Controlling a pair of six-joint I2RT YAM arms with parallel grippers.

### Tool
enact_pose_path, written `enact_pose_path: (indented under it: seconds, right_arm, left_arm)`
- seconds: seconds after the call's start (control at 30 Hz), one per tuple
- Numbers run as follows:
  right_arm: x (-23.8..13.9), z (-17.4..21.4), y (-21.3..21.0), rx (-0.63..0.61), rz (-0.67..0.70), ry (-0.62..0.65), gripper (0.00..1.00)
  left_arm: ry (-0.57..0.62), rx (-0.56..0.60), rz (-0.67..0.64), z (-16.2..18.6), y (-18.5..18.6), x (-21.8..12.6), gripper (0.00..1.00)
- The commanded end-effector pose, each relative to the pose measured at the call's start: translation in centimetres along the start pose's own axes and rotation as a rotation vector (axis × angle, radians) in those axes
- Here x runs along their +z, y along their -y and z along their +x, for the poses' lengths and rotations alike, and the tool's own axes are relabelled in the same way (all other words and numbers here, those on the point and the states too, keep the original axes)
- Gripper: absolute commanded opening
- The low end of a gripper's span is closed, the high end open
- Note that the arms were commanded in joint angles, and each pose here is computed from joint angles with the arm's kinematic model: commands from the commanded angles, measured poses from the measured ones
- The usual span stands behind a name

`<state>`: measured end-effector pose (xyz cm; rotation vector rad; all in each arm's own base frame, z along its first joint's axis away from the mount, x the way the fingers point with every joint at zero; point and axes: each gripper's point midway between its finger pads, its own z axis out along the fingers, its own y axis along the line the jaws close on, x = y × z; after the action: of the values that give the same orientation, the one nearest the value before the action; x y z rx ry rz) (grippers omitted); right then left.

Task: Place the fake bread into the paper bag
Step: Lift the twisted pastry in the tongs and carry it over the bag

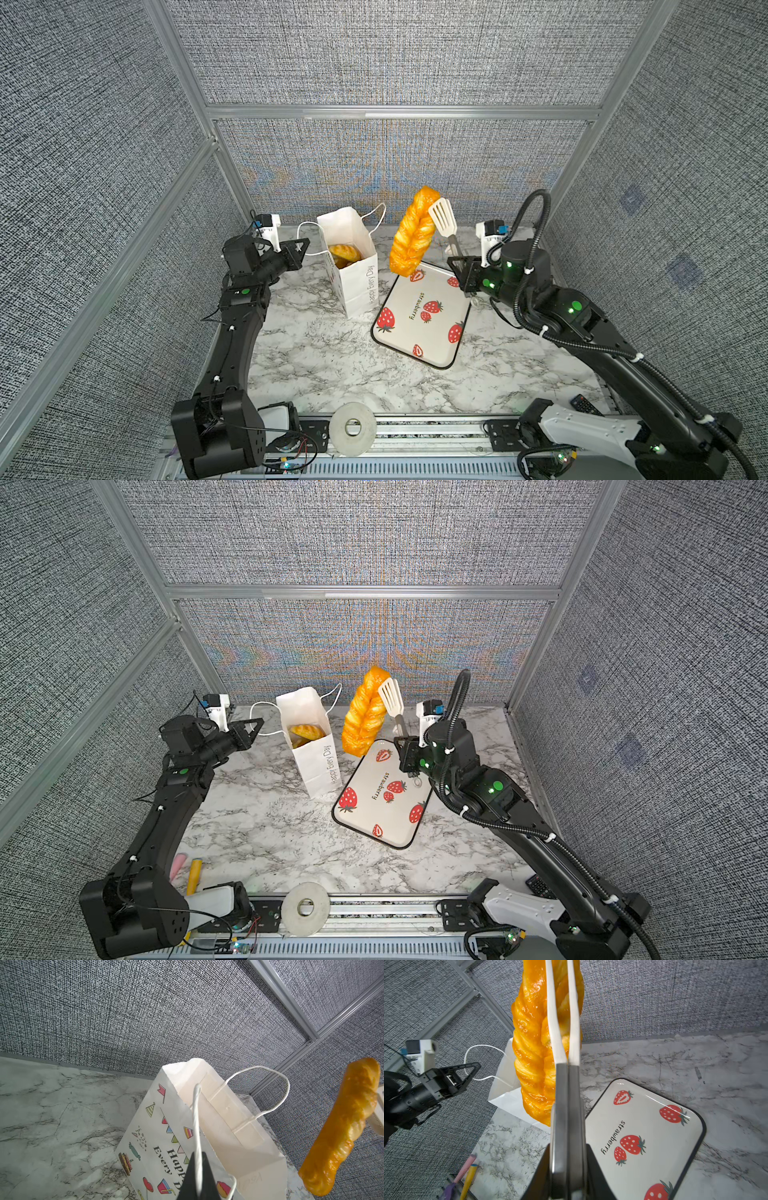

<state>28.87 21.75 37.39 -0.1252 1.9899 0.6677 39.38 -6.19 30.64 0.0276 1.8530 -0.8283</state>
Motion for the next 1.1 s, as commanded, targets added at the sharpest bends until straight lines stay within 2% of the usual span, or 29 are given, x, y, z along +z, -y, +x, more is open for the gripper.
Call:
enact_pose_path:
  seconds: [0.0, 0.33, 0.77, 1.07]
  right_arm:
    - [0.3, -3.3, -2.8, -0.041, -0.065, 0.119, 0.15]
    - [3.0, -5.7, -8.1, -0.095, -0.167, 0.137, 0.16]
    - [8.8, -6.4, -9.7, -0.125, -0.144, 0.129, 0.16]
    - [11.7, -4.6, -9.4, -0.159, -0.113, 0.07, 0.16]
  left_arm:
    - [0.006, 0.012, 0.0, -0.1, -0.1, 0.0, 0.0]
    - [0.014, 0.019, -0.003, -0.4, 0.0, -0.2, 0.0]
    - [0.012, 0.018, -0.004, -0.3, -0.1, -0.2, 0.0]
    - [0.012, 0.017, -0.001, -0.3, 0.0, -0.2, 0.0]
